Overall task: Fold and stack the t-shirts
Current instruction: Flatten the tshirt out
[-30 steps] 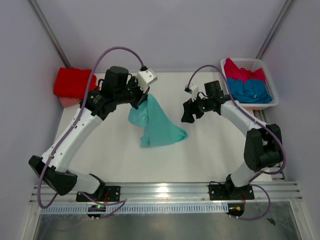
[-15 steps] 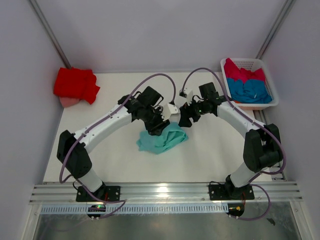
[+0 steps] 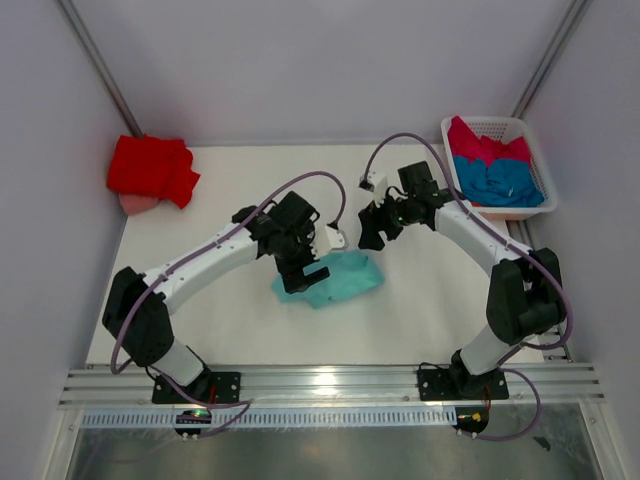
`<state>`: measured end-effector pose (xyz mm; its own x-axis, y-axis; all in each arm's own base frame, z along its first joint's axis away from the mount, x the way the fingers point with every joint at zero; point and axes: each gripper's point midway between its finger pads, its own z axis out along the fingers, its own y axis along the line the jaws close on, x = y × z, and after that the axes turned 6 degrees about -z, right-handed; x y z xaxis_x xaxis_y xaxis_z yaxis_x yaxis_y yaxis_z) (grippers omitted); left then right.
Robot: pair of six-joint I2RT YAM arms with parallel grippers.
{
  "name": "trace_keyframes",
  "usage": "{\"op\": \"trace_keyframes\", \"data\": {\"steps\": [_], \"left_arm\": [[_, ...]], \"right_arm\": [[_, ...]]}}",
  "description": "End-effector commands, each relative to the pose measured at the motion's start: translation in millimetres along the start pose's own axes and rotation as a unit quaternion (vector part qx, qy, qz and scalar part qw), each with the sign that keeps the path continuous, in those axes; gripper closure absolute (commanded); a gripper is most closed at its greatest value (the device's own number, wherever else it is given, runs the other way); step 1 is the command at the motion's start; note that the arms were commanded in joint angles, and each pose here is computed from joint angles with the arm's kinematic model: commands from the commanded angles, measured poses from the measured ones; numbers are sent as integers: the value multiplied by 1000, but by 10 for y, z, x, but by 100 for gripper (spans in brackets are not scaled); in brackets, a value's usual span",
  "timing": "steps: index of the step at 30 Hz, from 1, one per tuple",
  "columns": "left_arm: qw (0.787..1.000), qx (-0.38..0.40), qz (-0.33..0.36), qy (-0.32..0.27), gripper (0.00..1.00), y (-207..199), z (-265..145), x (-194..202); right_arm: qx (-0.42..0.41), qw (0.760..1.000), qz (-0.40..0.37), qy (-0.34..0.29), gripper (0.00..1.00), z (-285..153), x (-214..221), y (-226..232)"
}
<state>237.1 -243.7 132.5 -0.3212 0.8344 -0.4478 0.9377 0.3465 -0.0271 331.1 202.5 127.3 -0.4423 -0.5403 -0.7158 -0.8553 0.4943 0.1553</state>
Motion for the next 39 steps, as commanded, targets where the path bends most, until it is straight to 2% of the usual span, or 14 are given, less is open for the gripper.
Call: {"op": "trace_keyframes", "data": {"steps": [1, 5, 12, 16, 17, 19, 22, 26, 28, 29, 30, 35, 36, 39], "left_arm": [[996, -84, 14, -41, 1, 269, -72, -114], [994, -88, -23, -56, 1, 319, 90, -143], [982, -135, -103, -79, 1, 673, 387, -276], [965, -98, -198, -138, 1, 839, 372, -418], [953, -94, -247, -149, 2, 951, 344, -375], [942, -108, -278, -153, 3, 1095, 337, -342], [936, -152, -274, -160, 3, 1241, 252, -319], [933, -153, -273, -178, 3, 1305, 63, -368], [928, -136, -292, -188, 5, 1355, -38, -364], [932, -87, -290, -202, 6, 1245, -50, -442], [926, -68, -309, -205, 7, 1228, -74, -448], [925, 2, -326, -194, 9, 1104, 12, -427], [924, 49, -325, -197, 9, 977, -1, -484], [889, 158, -372, -217, 10, 888, -66, -523]], "right_arm": [[25, 999, -24, -36, 23, -183, -313, -39], [27, 999, -24, -35, 23, -218, -309, -20], [31, 999, -23, -34, 23, -298, -255, 53], [38, 998, -24, -39, 23, -320, -204, 82], [37, 998, -22, -36, 23, -301, -159, 86], [39, 998, -20, -34, 23, -287, -130, 78], [40, 998, -20, -32, 23, -282, -119, 73], [36, 999, -19, -32, 23, -248, -101, 72], [35, 999, -19, -32, 23, -240, -107, 67], [34, 999, -18, -32, 23, -232, -102, 67], [34, 999, -17, -31, 23, -219, -97, 60], [33, 999, -15, -31, 23, -211, -95, 59], [33, 999, -16, -31, 23, -214, -89, 64], [34, 999, -16, -30, 23, -216, -76, 65]]}}
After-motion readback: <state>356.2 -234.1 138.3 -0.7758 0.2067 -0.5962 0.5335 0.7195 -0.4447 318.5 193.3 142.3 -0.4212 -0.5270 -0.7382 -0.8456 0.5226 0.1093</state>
